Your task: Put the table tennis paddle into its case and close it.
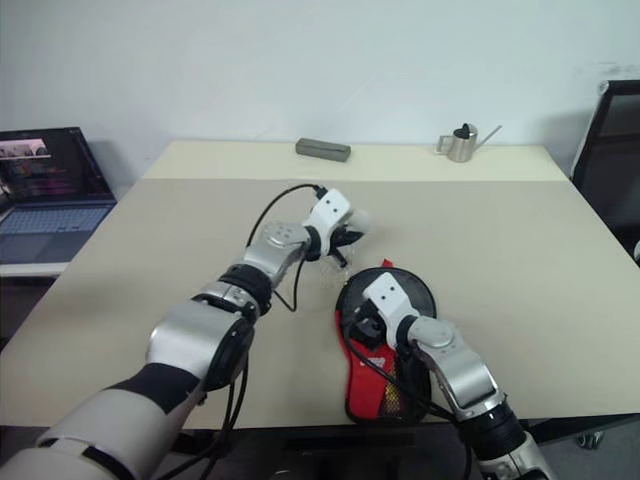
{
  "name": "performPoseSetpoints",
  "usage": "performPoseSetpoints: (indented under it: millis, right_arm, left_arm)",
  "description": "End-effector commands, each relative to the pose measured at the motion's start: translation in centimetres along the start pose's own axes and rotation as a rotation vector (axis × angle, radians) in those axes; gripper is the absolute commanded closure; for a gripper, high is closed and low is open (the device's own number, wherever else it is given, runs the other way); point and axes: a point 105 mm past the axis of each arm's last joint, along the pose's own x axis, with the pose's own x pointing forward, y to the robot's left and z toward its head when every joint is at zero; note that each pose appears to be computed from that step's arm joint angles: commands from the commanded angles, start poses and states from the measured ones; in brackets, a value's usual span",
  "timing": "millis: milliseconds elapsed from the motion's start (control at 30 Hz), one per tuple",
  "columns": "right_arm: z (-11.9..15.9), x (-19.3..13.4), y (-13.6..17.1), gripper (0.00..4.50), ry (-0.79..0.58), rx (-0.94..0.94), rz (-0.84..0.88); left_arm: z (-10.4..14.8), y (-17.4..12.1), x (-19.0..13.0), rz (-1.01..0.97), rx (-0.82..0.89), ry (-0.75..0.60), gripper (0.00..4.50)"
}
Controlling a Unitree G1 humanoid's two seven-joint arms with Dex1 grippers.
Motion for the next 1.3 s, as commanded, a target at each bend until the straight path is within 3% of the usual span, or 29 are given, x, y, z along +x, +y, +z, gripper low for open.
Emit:
performPoseSetpoints:
  millis: [33, 667, 1300]
  right_arm:
    - [-5.5, 0.1, 1.9, 0.0, 0.209, 0.086, 0.042]
    - [-6.8, -2.9, 3.0, 0.0, 0.26, 0.143, -0.024]
    - [-7.3, -4.4, 4.6, 0.0, 0.283, 0.182, -0.053]
  left_arm:
    - [2.6, 0.2, 0.3, 0.021, 0.064, -0.056, 4.35]
    - [2.5, -0.1, 1.2, 0.102, 0.177, 0.018, 4.35]
    - [5.2, -1.2, 2.3, 0.154, 0.224, -0.029, 4.35]
